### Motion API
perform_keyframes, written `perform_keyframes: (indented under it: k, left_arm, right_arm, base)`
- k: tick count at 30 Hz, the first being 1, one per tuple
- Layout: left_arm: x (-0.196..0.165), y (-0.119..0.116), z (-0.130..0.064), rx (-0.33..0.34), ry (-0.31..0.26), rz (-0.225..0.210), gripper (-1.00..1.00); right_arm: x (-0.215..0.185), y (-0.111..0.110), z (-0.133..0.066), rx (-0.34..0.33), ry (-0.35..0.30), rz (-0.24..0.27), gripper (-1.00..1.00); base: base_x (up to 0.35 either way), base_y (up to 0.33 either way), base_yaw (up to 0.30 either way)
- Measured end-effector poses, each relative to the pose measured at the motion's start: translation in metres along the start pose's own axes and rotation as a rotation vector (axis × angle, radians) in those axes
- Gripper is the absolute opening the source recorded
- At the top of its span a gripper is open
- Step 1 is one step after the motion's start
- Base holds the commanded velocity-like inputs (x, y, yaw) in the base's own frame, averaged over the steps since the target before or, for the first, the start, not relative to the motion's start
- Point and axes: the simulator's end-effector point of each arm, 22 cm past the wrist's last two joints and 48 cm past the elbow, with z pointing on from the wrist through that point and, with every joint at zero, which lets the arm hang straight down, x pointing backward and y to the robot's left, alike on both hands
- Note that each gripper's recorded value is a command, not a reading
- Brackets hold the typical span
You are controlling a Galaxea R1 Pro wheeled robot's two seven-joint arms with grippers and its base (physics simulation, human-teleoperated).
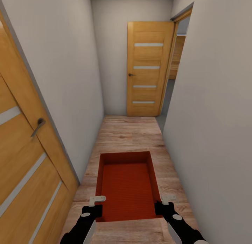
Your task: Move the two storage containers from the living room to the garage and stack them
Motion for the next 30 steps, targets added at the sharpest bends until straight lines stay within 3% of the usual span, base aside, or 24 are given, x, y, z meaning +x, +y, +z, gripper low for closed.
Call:
perform_keyframes:
  k: [30]
  left_arm:
    - [-0.0002, -0.0002, -0.0001, 0.0, -0.001, 0.001, -1.0]
  right_arm:
    - [-0.0001, -0.0002, 0.0, 0.0, 0.0, 0.0, -1.0]
  base:
    - [0.322, 0.023, 0.0]
